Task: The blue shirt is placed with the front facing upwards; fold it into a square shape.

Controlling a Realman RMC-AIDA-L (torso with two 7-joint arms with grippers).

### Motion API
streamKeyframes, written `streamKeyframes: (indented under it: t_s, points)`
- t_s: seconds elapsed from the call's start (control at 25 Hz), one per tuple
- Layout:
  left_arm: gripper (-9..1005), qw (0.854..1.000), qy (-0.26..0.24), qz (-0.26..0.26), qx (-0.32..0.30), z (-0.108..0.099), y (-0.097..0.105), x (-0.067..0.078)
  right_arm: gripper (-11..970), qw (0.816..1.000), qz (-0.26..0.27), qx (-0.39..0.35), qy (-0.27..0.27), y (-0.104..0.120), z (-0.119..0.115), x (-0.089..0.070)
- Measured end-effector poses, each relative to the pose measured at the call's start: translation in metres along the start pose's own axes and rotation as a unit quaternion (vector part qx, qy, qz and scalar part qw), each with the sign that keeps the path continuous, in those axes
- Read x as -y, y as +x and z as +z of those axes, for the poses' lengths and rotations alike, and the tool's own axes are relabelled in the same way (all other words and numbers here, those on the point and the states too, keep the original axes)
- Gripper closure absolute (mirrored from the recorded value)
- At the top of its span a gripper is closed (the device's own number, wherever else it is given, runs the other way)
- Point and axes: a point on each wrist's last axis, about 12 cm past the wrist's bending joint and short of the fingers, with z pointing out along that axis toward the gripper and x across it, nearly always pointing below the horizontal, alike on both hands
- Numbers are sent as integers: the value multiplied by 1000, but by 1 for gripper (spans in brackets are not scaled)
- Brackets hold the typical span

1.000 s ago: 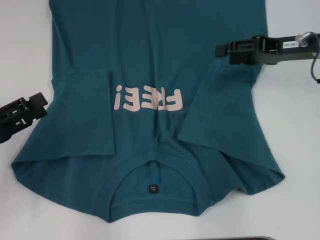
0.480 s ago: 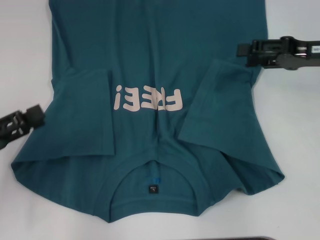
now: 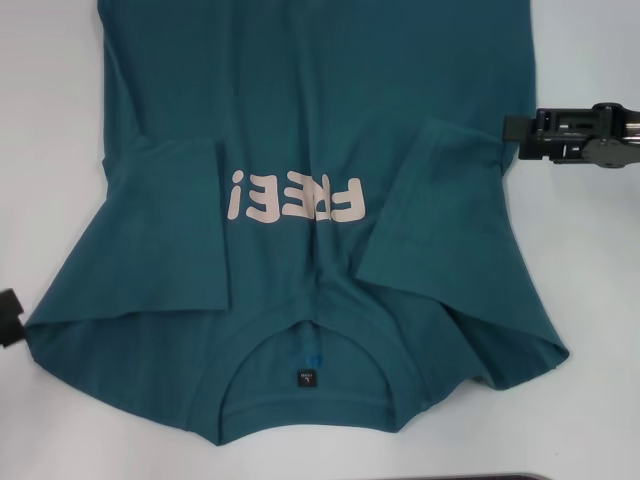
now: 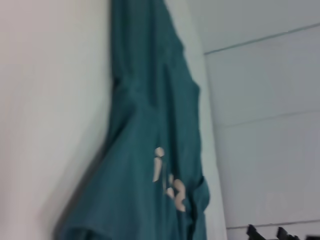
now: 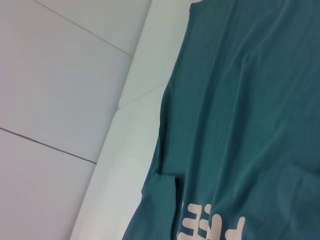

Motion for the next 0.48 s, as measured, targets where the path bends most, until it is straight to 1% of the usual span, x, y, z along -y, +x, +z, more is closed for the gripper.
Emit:
streamKeyframes:
  t_s: [0.28,0.4,0.48]
  points:
    - [370,997,-38,-59,16,2,6,-13,166,1000,2,8,1,-1,-2,1]
    - [370,994,-55,-80,44,7,6,-20,166,1000,5,18,0,-2,-3,1]
    - [370,993,-63,-82,58,11,3,-22,166,1000,7,23,-1,-2,-4,2]
